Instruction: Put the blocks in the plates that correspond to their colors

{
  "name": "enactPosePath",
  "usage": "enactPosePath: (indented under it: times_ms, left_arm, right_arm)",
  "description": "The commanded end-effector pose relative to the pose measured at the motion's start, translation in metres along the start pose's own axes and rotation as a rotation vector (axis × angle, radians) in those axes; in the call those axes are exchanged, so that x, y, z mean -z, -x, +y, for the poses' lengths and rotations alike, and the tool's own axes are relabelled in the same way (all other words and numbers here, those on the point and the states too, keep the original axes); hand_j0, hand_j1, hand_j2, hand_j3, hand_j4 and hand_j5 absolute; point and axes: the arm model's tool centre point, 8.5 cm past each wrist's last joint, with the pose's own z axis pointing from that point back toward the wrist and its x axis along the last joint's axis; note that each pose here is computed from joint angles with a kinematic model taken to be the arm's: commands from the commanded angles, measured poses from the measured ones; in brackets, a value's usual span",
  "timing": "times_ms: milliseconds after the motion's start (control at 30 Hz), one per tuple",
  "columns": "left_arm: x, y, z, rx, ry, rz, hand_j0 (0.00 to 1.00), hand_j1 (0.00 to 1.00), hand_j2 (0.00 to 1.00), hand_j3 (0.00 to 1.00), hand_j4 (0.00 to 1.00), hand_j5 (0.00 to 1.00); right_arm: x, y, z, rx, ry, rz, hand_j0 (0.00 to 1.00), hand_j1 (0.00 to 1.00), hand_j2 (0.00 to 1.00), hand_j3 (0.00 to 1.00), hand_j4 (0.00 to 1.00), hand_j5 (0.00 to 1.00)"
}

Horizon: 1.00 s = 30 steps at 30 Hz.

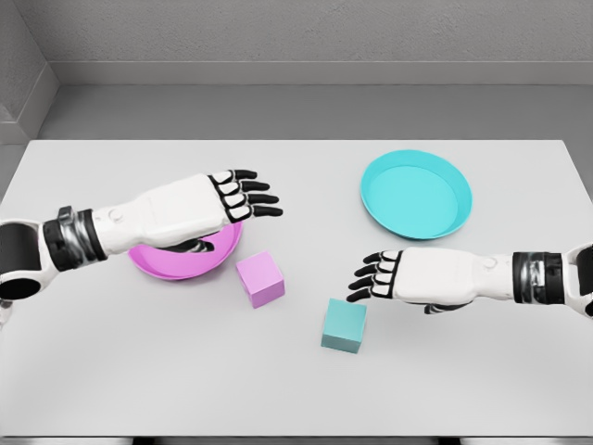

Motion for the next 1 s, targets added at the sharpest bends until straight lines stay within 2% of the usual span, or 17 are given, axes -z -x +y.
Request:
enactPosePath:
  times_ms: [0, 200, 300, 367, 500, 667, 967]
  left_arm:
    - [0.003, -0.005, -0.005, -0.006, 0.018, -0.015, 1.0, 1.0, 1.0, 1.0, 1.0, 1.0]
    - [0.008, -0.009, -0.011, 0.004, 0.053, -0.028, 1.0, 1.0, 1.0, 1.0, 1.0, 1.0]
    - [0.011, -0.011, -0.013, 0.005, 0.063, -0.041, 1.0, 1.0, 1.0, 1.0, 1.0, 1.0]
    - [0.018, -0.015, -0.019, 0.008, 0.076, -0.053, 1.0, 1.0, 1.0, 1.0, 1.0, 1.0]
    - [0.027, -0.017, -0.025, 0.004, 0.084, -0.065, 1.0, 1.0, 1.0, 1.0, 1.0, 1.0]
    - [0.027, -0.013, -0.031, -0.007, 0.095, -0.051, 1.0, 1.0, 1.0, 1.0, 1.0, 1.0]
    - [0.029, -0.009, -0.042, -0.031, 0.115, -0.04, 1.0, 1.0, 1.0, 1.0, 1.0, 1.0]
  right_arm:
    - [0.009, 0.002, -0.003, 0.005, 0.019, -0.007, 1.0, 1.0, 1.0, 1.0, 1.0, 1.0]
    - [0.012, 0.012, -0.004, 0.013, 0.031, 0.013, 1.0, 1.0, 1.0, 1.0, 1.0, 1.0]
    - [0.023, 0.015, -0.002, 0.026, 0.038, 0.008, 1.0, 1.0, 1.0, 1.0, 1.0, 1.0]
    - [0.024, 0.017, 0.0, 0.032, 0.039, 0.012, 1.0, 1.0, 1.0, 1.0, 1.0, 1.0]
    - [0.032, 0.021, 0.009, 0.046, 0.025, 0.017, 1.0, 1.0, 1.0, 1.0, 1.0, 1.0]
    - [0.027, 0.027, 0.016, 0.061, 0.011, 0.04, 1.0, 1.0, 1.0, 1.0, 1.0, 1.0]
    - [0.044, 0.018, 0.028, 0.076, -0.001, 0.01, 1.0, 1.0, 1.0, 1.0, 1.0, 1.0]
